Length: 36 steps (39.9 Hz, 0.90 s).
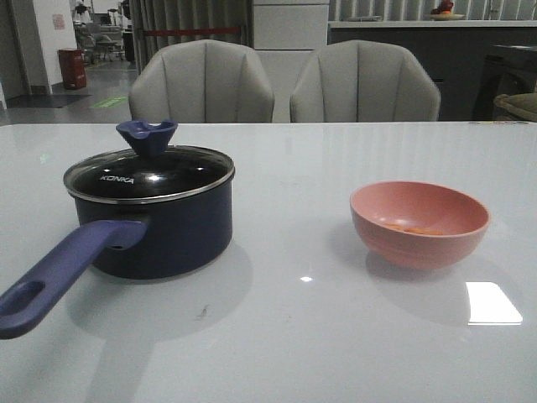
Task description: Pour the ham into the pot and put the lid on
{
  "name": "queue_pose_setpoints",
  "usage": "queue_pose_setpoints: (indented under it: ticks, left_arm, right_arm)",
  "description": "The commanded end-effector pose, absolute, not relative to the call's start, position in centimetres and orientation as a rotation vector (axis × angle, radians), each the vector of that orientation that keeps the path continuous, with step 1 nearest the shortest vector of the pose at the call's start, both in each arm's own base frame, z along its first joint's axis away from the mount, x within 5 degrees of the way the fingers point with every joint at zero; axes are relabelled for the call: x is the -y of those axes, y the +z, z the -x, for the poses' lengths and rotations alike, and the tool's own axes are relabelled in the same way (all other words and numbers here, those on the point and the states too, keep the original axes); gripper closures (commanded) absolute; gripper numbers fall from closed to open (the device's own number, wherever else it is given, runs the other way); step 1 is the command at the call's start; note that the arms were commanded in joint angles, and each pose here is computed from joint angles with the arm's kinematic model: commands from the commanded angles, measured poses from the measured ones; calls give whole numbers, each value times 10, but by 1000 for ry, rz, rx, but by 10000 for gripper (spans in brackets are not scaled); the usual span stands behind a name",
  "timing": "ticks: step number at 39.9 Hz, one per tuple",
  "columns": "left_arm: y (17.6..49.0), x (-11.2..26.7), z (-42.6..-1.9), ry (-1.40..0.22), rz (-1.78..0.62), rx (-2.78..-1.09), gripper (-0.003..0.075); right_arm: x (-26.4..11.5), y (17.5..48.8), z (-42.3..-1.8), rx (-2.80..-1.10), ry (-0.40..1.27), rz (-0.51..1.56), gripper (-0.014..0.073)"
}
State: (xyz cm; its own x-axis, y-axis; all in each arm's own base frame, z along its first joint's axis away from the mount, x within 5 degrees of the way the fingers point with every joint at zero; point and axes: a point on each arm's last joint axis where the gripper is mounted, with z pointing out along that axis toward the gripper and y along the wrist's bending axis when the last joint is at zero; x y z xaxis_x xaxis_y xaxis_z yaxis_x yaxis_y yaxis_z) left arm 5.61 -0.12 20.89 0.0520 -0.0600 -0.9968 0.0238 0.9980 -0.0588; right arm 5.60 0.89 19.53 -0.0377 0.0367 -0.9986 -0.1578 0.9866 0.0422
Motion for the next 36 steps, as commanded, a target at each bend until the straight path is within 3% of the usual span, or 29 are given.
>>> queue_pose_setpoints:
  ticks: [1, 36]
  left_arm:
    - [209, 1, -56, -71, 38, -1452, 591]
    - [210, 1, -56, -71, 38, -1444, 591]
  right_arm:
    - [-9, 206, -54, -1495, 157, 101, 438]
    - [-9, 206, -54, -1495, 157, 101, 438]
